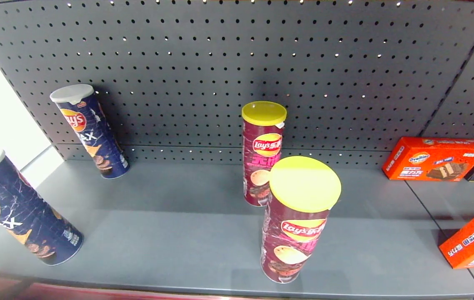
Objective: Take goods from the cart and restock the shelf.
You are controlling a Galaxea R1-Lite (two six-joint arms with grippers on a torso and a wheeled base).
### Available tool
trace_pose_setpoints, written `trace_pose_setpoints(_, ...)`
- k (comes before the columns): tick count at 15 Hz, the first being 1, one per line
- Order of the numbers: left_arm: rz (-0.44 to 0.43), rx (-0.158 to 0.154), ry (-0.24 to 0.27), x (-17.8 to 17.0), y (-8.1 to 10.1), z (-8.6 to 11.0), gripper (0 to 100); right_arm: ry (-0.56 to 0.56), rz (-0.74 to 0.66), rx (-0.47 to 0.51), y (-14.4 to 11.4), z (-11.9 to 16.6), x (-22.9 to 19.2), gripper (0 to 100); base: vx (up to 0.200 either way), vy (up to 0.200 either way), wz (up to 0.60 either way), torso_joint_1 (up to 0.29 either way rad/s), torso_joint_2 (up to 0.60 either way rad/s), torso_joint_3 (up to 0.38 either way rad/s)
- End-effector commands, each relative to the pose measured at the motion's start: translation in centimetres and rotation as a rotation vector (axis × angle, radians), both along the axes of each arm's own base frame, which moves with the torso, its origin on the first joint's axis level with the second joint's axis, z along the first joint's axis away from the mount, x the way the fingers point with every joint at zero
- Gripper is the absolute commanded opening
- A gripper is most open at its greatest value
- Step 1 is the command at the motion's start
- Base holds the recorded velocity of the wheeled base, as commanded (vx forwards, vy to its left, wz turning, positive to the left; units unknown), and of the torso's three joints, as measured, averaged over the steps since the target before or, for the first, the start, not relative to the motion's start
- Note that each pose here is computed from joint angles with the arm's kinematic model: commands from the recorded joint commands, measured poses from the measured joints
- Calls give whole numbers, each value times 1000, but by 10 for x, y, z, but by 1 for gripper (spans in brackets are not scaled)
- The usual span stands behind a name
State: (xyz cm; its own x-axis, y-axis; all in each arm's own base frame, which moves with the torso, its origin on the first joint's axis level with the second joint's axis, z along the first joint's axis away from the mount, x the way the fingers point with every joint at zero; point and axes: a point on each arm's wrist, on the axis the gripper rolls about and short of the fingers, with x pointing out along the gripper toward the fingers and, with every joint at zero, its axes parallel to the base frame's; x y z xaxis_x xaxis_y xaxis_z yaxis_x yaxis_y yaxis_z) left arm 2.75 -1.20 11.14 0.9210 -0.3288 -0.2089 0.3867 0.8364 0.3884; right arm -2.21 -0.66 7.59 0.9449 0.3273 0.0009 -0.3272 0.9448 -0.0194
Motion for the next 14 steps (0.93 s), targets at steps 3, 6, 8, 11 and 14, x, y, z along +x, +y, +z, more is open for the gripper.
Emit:
trace_pose_setpoints(3, 117, -81, -114, -53, 32, -22, 100, 2, 1, -1, 0, 0, 0, 100, 0, 0, 0, 0, 0, 0)
trace_pose_setpoints(6, 228, -135, -122, -57, 30, -23, 100, 1, 1, -1, 0, 0, 0, 100, 0, 0, 0, 0, 0, 0)
trace_pose_setpoints(8, 310, -167, -114, -58, 29, -23, 100, 1, 1, -1, 0, 0, 0, 100, 0, 0, 0, 0, 0, 0)
trace_pose_setpoints(11, 418, -159, -127, -58, 30, -22, 100, 1, 1, -1, 0, 0, 0, 100, 0, 0, 0, 0, 0, 0)
trace_pose_setpoints(14, 506, -157, -135, -59, 32, -22, 100, 1, 1, 1, 0, 0, 0, 100, 0, 0, 0, 0, 0, 0)
